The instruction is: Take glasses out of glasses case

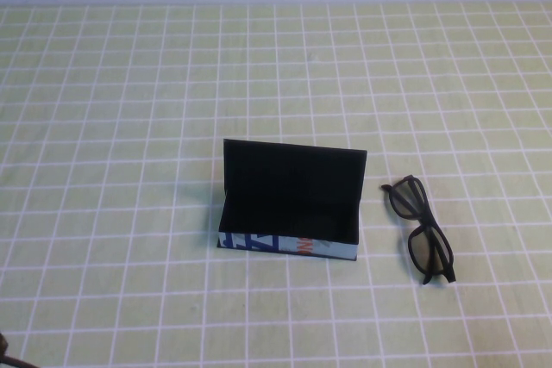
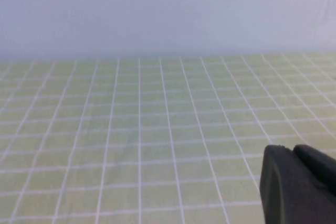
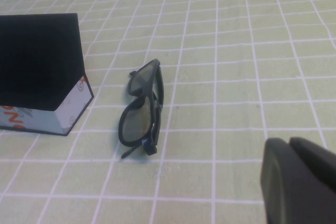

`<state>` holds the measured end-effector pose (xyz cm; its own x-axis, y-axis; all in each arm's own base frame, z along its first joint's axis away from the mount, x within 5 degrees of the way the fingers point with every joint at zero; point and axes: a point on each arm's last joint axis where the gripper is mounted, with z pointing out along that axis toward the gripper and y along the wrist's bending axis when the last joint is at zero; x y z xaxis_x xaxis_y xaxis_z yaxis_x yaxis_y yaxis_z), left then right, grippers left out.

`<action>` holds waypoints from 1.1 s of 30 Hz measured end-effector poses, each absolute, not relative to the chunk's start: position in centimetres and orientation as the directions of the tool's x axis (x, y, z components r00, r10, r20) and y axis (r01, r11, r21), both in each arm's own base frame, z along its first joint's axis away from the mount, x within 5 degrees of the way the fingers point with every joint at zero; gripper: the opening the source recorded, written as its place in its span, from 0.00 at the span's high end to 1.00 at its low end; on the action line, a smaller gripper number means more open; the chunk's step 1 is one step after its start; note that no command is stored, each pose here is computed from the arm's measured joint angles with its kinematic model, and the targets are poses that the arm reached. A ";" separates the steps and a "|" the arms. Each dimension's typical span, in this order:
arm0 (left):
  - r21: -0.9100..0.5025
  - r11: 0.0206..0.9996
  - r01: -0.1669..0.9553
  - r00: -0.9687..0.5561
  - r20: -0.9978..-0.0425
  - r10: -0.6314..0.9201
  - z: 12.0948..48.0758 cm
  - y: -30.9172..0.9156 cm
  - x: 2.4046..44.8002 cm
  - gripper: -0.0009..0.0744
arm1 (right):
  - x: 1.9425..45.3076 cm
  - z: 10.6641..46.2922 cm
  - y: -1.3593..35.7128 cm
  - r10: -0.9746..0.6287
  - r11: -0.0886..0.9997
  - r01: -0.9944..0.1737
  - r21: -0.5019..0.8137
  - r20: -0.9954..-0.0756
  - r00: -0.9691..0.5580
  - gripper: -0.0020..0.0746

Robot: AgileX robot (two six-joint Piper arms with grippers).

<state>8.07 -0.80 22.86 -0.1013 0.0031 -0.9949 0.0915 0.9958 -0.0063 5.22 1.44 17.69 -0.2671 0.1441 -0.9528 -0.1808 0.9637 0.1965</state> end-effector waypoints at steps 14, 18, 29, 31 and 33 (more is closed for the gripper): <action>0.058 0.998 0.031 0.116 -0.992 0.054 22.8 -0.2 6.4 0.99 | 5.2 17.7 1.4 0.144 0.964 -0.181 0.196 -0.953 -0.267 1.00; 0.037 0.999 0.031 0.163 -0.986 0.032 21.5 -0.2 5.8 0.99 | 5.2 17.7 1.4 0.144 0.964 -0.181 0.196 -0.953 -0.267 1.00; 0.032 0.997 0.072 -0.183 -0.982 0.045 18.2 -0.4 5.5 0.99 | 5.2 17.6 1.5 0.146 0.963 -0.181 0.199 -0.952 -0.271 1.00; 0.034 0.996 0.079 -0.254 -0.966 0.053 17.5 -0.5 5.3 0.99 | 5.2 17.6 1.5 0.146 0.963 -0.181 0.199 -0.952 -0.271 1.00; 0.034 0.996 0.080 -0.267 -0.962 0.054 17.4 -0.5 5.3 0.99 | 5.2 17.6 1.5 0.146 0.963 -0.181 0.199 -0.952 -0.271 1.00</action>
